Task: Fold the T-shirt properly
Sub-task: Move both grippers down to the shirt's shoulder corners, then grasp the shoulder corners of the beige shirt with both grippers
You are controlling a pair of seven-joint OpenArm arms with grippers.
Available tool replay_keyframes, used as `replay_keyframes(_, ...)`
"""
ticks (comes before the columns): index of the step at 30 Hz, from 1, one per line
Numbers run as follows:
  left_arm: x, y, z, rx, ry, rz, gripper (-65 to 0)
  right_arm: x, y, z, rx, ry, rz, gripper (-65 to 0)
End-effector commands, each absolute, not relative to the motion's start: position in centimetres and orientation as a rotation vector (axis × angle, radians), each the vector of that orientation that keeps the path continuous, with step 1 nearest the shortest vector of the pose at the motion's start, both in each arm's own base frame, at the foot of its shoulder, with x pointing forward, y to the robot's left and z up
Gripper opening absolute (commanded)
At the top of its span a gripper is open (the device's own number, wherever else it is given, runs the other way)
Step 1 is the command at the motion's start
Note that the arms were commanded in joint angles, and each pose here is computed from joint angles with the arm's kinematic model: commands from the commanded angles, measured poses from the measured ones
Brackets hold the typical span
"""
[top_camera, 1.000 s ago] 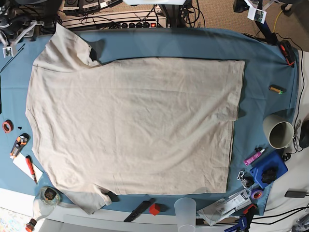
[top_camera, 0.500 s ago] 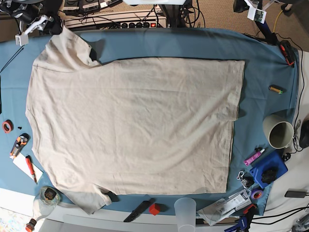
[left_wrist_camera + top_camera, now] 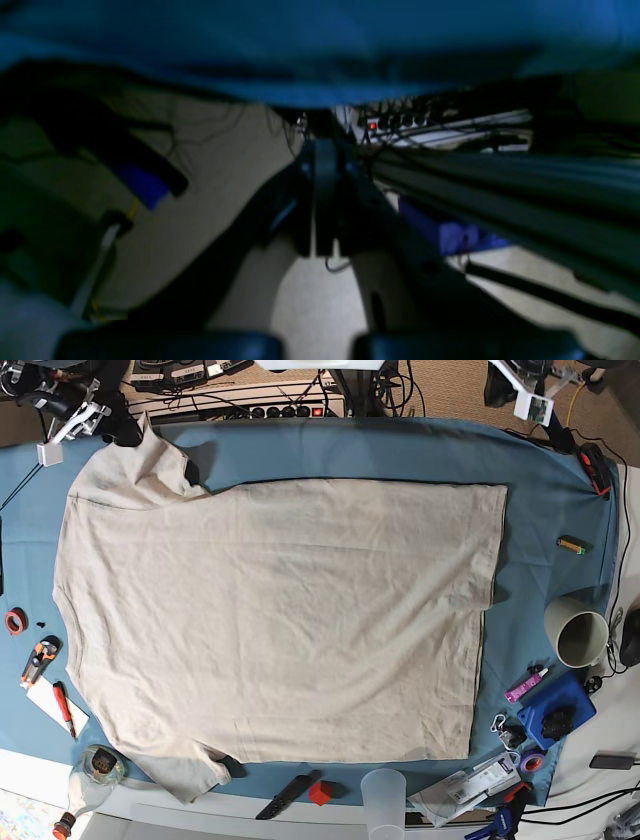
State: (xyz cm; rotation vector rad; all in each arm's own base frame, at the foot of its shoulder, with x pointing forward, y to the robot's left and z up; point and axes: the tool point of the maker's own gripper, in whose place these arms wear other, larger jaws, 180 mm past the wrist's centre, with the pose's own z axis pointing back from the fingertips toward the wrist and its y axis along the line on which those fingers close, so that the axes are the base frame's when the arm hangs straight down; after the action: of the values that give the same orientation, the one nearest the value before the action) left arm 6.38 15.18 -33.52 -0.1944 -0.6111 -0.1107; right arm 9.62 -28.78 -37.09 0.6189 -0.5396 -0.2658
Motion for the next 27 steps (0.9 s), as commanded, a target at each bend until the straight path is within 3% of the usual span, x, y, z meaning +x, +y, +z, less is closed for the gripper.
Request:
replay_keyframes(1,7.2,14.9,-32.3,-0.200,-0.658,-0.120,-65.0,10.0,-29.2,-36.1,0.620,-0.568,-0.245,-34.4)
replay_keyframes(3,7.9,14.8,-32.0,-0.199,-0.683,-0.125,-64.7,10.1,-29.1,-36.0,0.628,-0.570,-0.245,-34.4)
replay_keyframes(7,10.4,14.9,-30.8,-0.198,-0.793,-0.123,-49.7,10.0,-29.0,-36.0,0.630,-0.568,-0.245,-34.4)
replay_keyframes(16,16.0,17.1,-28.6,-0.113,-0.974,-0.008,-48.4,10.0,-28.8,-35.7,0.653,-0.577,-0.249,-34.4)
replay_keyframes(19,17.2,17.0,-27.9,-0.121,-1.014,-0.007,-42.5,10.0,-28.8,-35.7,0.653,-0.577,-0.249,-34.4)
replay_keyframes(27,18.5,18.2,-33.6,-0.184,-0.919,0.104,-40.4,10.1,-28.8,-35.5,0.650,-0.582,-0.242,-34.4)
